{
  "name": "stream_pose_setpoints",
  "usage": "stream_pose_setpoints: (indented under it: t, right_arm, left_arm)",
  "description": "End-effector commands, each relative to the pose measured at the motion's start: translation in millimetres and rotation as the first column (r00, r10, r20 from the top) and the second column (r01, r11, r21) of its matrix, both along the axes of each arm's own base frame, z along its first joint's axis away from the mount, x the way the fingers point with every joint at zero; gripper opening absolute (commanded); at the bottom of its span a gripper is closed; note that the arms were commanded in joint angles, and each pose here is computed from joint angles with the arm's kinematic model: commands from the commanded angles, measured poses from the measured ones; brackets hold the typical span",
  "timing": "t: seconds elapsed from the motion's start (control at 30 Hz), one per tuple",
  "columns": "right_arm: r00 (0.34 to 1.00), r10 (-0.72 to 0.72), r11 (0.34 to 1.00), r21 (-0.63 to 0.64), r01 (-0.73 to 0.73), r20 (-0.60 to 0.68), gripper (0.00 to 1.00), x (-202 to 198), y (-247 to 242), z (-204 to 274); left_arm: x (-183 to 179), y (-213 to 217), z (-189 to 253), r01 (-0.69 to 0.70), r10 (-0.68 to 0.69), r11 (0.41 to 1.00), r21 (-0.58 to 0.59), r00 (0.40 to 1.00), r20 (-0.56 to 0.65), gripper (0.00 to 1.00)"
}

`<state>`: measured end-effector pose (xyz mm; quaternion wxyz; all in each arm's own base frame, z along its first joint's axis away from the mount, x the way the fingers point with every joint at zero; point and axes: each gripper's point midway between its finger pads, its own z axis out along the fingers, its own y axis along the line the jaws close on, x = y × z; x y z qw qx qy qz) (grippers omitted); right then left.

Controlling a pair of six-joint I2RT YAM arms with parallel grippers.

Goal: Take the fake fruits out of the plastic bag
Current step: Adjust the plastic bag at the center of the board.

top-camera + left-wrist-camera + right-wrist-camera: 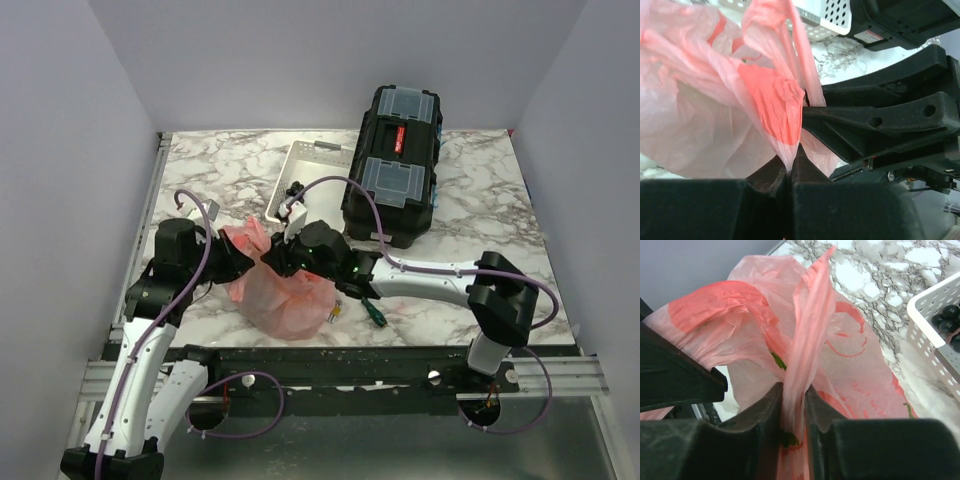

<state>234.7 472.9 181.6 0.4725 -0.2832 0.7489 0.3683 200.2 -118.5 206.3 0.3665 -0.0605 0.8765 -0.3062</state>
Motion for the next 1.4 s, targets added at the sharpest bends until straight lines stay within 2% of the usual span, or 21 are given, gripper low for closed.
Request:
stream_pose_setpoints:
  t: [0.0,0.13,0.3,0.53,0.63,0.7,0.77,0.9,1.0,1.17,1.27,1.37]
  right_arm:
    - [0.996,-0.029,0.999,-0.015,0.031,0.084,0.20,10,-3,20]
    - [0.989,-0.072,0.997,-0.013,0.075,0.125,0.17,13,-21,34]
    - [0.982,-0.087,0.996,0.014,0.086,0.166,0.16,7,-45,46]
    - [0.953,-0.232,0.973,0.042,0.228,0.195,0.12,22,-92,47]
    - [0.915,-0.369,0.929,0.041,0.367,0.164,0.10,38,-122,37]
    - [0.880,-0.458,0.889,0.045,0.457,0.122,0.10,49,-145,29]
    - [0.853,-0.511,0.859,0.042,0.510,0.104,0.11,52,-161,23]
    - [0.865,-0.491,0.870,0.008,0.493,0.102,0.17,46,-163,23]
    - [0.909,-0.408,0.910,-0.039,0.412,0.090,0.30,37,-153,19]
    - [0.951,-0.303,0.950,-0.057,0.306,0.057,0.45,20,-143,32]
    - [0.961,-0.271,0.961,-0.036,0.273,0.052,0.62,13,-143,50]
    - [0.953,-0.294,0.953,-0.051,0.298,0.071,0.74,13,-154,66]
  left_arm:
    - [8,18,23,-0.029,0.018,0.992,0.120,0.995,0.094,0.00]
    - [21,57,42,-0.205,0.159,0.945,0.256,0.969,0.188,0.00]
    - [36,106,58,-0.464,0.377,0.821,0.333,0.878,0.294,0.00]
    - [36,146,69,-0.645,0.542,0.668,0.372,0.764,0.350,0.00]
    - [30,151,69,-0.668,0.556,0.649,0.365,0.743,0.372,0.00]
    - [28,151,66,-0.666,0.551,0.654,0.360,0.744,0.377,0.00]
    - [28,145,62,-0.634,0.515,0.683,0.364,0.770,0.377,0.00]
    - [29,100,63,-0.413,0.280,0.847,0.335,0.882,0.378,0.00]
    - [24,67,72,-0.249,0.121,0.927,0.282,0.907,0.403,0.00]
    - [20,45,74,-0.125,0.014,0.959,0.253,0.917,0.398,0.00]
    - [18,44,74,-0.104,-0.013,0.958,0.268,0.917,0.400,0.00]
    - [15,45,77,-0.105,-0.018,0.954,0.280,0.914,0.406,0.00]
